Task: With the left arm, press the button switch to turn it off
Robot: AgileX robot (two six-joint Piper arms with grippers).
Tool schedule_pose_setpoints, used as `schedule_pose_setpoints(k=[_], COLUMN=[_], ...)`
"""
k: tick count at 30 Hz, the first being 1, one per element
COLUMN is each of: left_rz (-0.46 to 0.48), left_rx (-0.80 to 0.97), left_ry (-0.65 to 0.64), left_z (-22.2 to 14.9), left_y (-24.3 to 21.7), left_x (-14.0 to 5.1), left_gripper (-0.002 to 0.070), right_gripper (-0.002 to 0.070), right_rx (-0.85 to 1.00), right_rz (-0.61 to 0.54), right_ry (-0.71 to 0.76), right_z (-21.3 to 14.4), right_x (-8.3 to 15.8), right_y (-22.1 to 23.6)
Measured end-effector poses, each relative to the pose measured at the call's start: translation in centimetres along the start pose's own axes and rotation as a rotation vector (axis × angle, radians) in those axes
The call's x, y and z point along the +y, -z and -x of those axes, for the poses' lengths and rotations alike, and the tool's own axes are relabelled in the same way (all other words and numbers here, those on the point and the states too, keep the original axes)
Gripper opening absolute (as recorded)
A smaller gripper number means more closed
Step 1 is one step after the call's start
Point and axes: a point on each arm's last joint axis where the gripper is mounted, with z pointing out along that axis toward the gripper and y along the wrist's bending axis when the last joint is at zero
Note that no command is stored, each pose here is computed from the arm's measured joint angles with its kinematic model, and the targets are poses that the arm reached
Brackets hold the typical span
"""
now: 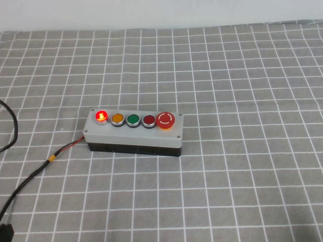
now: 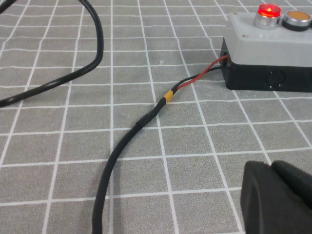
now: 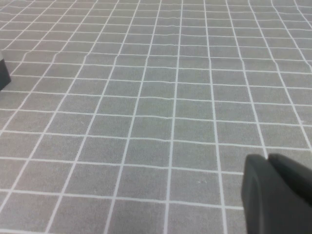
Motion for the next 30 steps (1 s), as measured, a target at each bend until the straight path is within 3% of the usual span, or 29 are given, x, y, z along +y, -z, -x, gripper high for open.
schedule_pose_setpoints(k=[30], left_rz=[0.008], left_rx=[0.001], left_ry=[-0.018], left_z=[0.00], left_y=[0.00], left_x=[0.08], left_gripper=[-0.0003], right_gripper=[-0.0017], right_rx=[0.000], right_rz=[0.000], right_ry=[0.000], right_z=[0.00], right_x=[0.00], right_y=[0.00])
